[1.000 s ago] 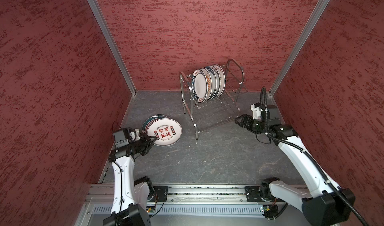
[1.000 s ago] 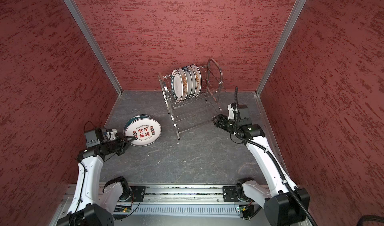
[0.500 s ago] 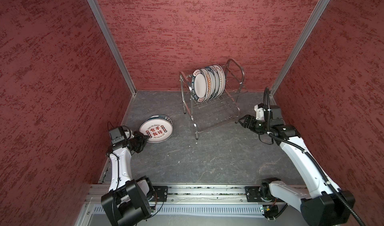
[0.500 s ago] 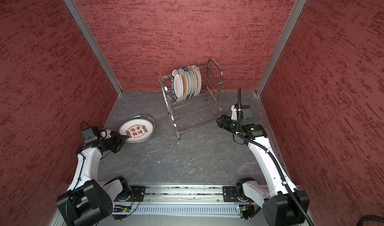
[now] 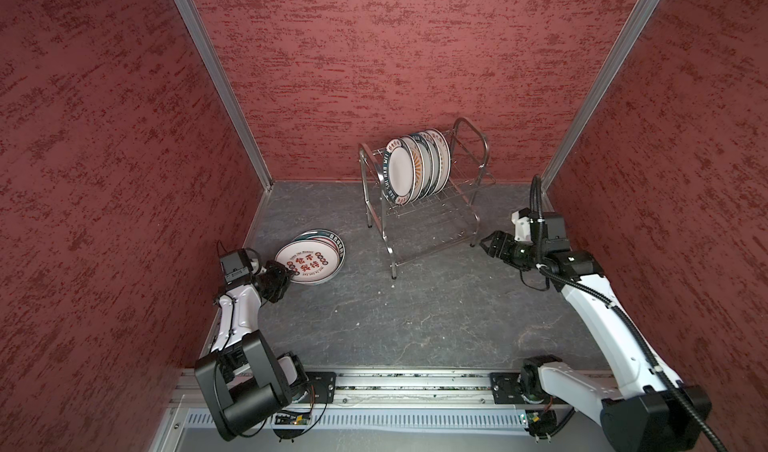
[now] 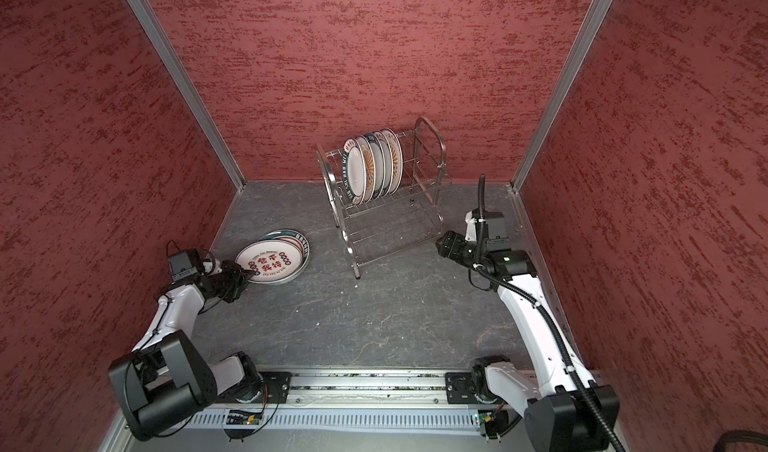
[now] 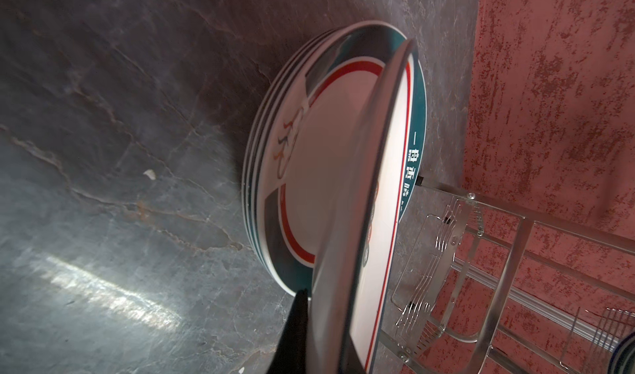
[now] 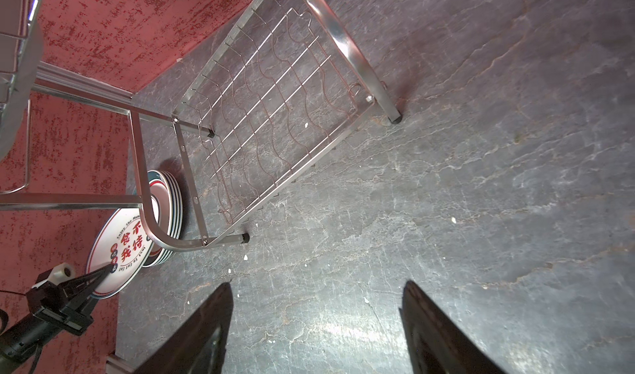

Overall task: Unload the plates from the dish rack
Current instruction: Place the plate among the plates.

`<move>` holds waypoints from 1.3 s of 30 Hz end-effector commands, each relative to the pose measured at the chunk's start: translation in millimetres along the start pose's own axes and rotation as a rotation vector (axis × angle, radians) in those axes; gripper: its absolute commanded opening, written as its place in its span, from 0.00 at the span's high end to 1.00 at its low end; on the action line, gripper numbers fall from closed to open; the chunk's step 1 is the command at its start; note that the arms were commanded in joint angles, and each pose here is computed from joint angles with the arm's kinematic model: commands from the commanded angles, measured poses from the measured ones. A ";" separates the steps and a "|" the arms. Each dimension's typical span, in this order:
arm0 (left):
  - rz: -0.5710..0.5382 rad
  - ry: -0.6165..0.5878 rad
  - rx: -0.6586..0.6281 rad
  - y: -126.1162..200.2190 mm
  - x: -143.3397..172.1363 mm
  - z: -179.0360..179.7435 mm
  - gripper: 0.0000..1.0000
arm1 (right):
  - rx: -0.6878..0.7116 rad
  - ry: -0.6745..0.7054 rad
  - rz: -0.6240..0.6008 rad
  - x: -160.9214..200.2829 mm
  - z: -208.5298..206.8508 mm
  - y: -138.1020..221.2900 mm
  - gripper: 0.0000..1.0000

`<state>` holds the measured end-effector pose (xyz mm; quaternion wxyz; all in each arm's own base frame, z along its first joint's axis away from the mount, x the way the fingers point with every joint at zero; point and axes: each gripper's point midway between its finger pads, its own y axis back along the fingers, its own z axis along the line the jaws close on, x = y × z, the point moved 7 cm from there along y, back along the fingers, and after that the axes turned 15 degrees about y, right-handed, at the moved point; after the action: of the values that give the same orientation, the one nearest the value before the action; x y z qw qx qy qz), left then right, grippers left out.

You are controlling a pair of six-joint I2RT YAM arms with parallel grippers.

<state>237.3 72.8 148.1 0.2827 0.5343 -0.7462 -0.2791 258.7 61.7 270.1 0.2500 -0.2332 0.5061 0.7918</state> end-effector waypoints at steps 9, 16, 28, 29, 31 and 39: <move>0.005 -0.043 0.010 -10.7 -9.8 -8.4 0.95 | 0.000 0.004 -0.049 -8.1 2.7 11.3 0.22; 0.005 -0.064 -0.051 -18.6 -5.7 -10.7 0.83 | 0.005 -0.003 -0.037 -4.5 0.2 7.3 0.22; 0.016 -0.061 -0.132 -27.9 -5.9 -8.5 0.70 | -0.006 -0.002 -0.035 -4.0 0.6 4.4 0.22; 0.017 -0.063 -0.141 -28.6 -5.7 -8.2 0.69 | -0.007 -0.002 -0.035 -4.1 0.6 4.4 0.22; 0.015 -0.068 -0.166 -29.1 -5.4 -7.9 0.67 | -0.011 -0.001 -0.034 -4.1 0.9 3.5 0.22; 0.014 -0.076 -0.190 -31.8 -5.4 -8.3 0.53 | -0.019 -0.003 -0.037 -4.9 1.4 2.5 0.22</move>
<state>259.8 66.4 124.8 0.3164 0.4880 -0.7312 -0.3565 259.1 62.0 271.7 0.2543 -0.2342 0.5018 0.7929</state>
